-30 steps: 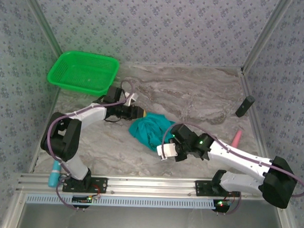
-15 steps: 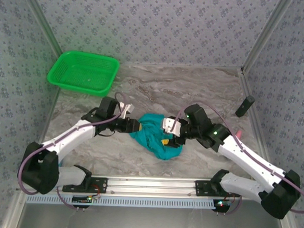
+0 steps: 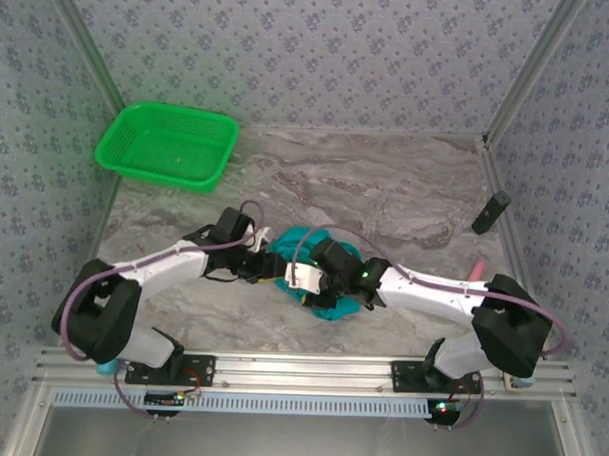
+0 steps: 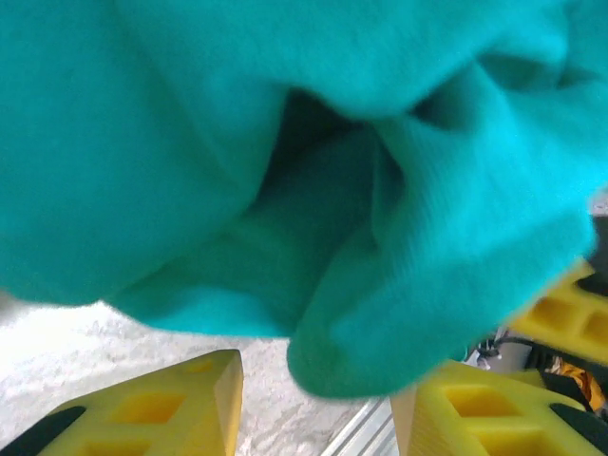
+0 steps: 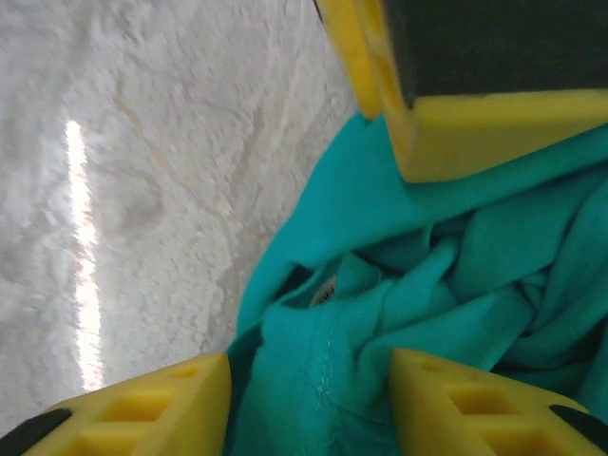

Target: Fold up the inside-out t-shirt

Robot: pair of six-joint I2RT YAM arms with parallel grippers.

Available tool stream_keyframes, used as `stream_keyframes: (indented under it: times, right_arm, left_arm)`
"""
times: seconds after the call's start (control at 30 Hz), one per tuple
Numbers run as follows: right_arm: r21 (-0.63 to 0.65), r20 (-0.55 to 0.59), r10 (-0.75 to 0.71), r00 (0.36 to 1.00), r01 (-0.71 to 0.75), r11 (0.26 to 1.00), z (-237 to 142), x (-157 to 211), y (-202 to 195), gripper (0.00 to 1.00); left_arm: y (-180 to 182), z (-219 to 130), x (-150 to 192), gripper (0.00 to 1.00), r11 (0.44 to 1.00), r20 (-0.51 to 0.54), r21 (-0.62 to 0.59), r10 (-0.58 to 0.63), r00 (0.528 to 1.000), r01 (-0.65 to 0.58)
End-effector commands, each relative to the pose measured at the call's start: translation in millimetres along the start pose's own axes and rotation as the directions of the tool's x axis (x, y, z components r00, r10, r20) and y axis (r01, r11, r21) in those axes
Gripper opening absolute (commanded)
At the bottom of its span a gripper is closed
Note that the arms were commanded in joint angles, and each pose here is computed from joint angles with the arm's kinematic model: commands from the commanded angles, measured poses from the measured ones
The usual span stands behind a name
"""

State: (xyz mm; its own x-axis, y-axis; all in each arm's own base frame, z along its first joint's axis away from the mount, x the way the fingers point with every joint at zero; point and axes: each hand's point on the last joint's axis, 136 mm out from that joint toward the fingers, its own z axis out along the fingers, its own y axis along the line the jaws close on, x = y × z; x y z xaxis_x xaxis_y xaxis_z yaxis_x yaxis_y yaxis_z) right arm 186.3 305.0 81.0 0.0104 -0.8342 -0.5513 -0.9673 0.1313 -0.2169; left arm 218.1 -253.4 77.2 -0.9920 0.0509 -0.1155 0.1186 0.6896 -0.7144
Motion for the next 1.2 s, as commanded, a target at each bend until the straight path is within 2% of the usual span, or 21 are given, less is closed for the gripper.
stream_keyframes:
  times: [0.0,0.07,0.13,0.23,0.33,0.4,0.43,0.5,0.57,0.63,0.77,0.93,1.07,1.1,1.13,1.17]
  right_arm:
    - [0.081,-0.005,0.007,1.0,-0.007,0.997,-2.9,3.1,-15.1,0.31]
    - [0.1,0.029,0.025,0.999,-0.028,0.995,-14.4,-0.3,-25.5,0.12]
    - [0.12,0.103,0.062,0.993,-0.074,0.99,-34.3,-11.8,-41.0,0.0]
    - [0.204,0.278,0.083,0.957,-0.143,0.968,-87.2,-40.2,-72.4,0.0]
    - [0.268,0.484,0.097,0.87,-0.253,0.93,-152.7,-59.8,-101.5,0.0]
    - [0.27,0.565,0.114,0.817,-0.314,0.91,-183.9,-59.3,-113.1,0.0]
    - [0.274,0.584,0.121,0.803,-0.335,0.902,-193.6,-55.5,-116.4,0.0]
    - [0.297,0.582,0.143,0.8,-0.374,0.879,-197.8,-42.3,-123.8,0.0]
    - [0.311,0.555,0.184,0.811,-0.408,0.859,-187.7,-26.7,-129.6,0.0]
    - [0.286,0.524,0.246,0.816,-0.441,0.851,-170.3,-15.9,-130.8,0.0]
    - [0.219,0.414,0.403,0.816,-0.519,0.826,-142.8,2.4,-136.9,0.0]
    - [0.139,0.398,0.466,0.79,-0.554,0.821,-140.0,-8.7,-146.6,0.0]
    - [0.085,0.41,0.487,0.771,-0.564,0.821,-138.1,-17.6,-142.6,0.0]
    - [0.076,0.411,0.488,0.77,-0.562,0.824,-137.9,-18.5,-141.3,0.0]
    - [0.06,0.41,0.49,0.769,-0.559,0.827,-137.5,-19.9,-139.4,0.0]
    - [0.04,0.412,0.489,0.769,-0.551,0.833,-138.5,-23.6,-138.0,0.0]
  left_arm:
    - [2.4,7.6,-28.2,0.41,0.999,0.057,-0.044,0.009,0.998,-0.007]
    - [1.7,14.8,-38.5,0.32,0.999,0.047,-0.049,0.023,0.999,-0.021]
    - [-2.1,17.8,-52.9,0.25,0.998,0.048,-0.063,0.032,0.998,-0.029]
    - [-11.6,17.8,-79.7,0.24,0.992,0.065,-0.096,0.089,0.994,-0.083]
    - [-20.4,16.2,-114.7,0.24,0.981,0.105,-0.14,0.146,0.984,-0.13]
    - [-25.1,18.2,-138.4,0.27,0.972,0.137,-0.158,0.196,0.971,-0.174]
    - [-23.1,21.0,-151.8,0.32,0.966,0.157,-0.175,0.218,0.963,-0.19]
    - [-13.1,26.6,-173.6,0.34,0.969,0.18,-0.194,0.19,0.965,-0.154]
    - [-16.6,29.3,-185.6,0.34,0.982,0.184,-0.141,0.152,0.971,-0.127]
    - [-25.9,23.1,-186.6,0.36,0.984,0.203,-0.101,0.168,0.965,-0.15]
    - [-42.0,-3.1,-164.3,0.39,0.967,0.213,-0.093,0.252,0.944,-0.237]
    - [-77.8,-22.5,-106.3,0.43,0.911,0.182,0.0,0.405,0.896,-0.412]
    - [-107.4,-22.8,-46.5,0.61,0.83,0.195,0.049,0.538,0.82,-0.556]
    - [-112.1,-20.2,-35.4,0.84,0.82,0.209,0.055,0.549,0.81,-0.57]
    - [-118.7,-17.2,-27.5,1.0,0.811,0.242,0.058,0.554,0.797,-0.582]
    - [-125.9,-12.2,-20.4,1.0,0.803,0.272,0.067,0.556,0.785,-0.592]
